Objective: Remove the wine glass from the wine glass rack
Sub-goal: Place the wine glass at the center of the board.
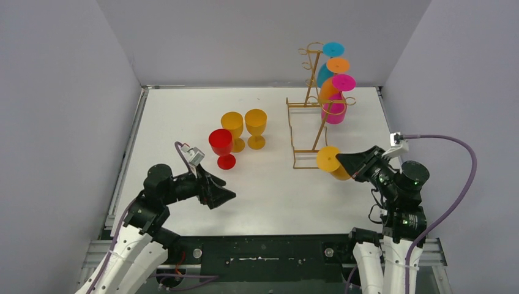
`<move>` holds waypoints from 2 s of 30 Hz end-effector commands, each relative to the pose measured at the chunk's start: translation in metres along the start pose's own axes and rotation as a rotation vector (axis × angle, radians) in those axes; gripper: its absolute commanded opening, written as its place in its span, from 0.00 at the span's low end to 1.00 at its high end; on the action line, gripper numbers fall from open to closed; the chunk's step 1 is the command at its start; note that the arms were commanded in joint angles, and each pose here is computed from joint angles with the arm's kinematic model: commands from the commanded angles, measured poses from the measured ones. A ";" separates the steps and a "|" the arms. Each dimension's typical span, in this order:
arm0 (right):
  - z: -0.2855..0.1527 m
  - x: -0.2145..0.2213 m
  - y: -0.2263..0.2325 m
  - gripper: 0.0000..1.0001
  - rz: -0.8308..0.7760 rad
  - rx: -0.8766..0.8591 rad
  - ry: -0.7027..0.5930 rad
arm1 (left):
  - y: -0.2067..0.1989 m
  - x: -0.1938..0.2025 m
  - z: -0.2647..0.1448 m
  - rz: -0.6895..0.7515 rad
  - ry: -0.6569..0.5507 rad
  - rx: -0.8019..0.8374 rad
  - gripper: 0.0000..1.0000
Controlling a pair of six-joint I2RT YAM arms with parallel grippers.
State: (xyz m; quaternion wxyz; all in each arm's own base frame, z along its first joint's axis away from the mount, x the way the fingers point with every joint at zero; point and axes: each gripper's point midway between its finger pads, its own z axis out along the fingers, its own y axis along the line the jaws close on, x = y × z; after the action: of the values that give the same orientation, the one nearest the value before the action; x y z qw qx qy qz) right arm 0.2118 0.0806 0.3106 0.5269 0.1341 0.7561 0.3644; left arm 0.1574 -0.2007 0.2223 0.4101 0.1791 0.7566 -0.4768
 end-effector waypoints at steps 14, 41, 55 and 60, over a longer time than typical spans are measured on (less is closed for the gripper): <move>-0.027 0.052 0.064 0.00 -0.118 -0.436 0.216 | -0.072 0.008 0.030 -0.084 -0.070 0.335 0.73; 0.054 0.105 0.086 0.00 -0.320 -0.297 0.443 | -0.049 0.007 0.046 -0.149 -0.136 0.168 0.72; 0.044 0.210 0.148 0.00 -0.438 -0.586 0.559 | -0.081 0.040 0.021 -0.162 -0.128 0.469 0.54; 0.042 0.213 0.154 0.00 -0.435 -0.637 0.545 | -0.089 0.046 0.014 -0.149 -0.091 0.513 0.50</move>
State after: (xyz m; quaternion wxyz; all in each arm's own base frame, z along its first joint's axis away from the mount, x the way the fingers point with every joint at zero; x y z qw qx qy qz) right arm 0.1227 0.3196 0.2312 0.3250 -0.2966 0.7728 0.4574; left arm 0.0941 -0.2619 0.1977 0.3368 0.1610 0.6623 -0.6496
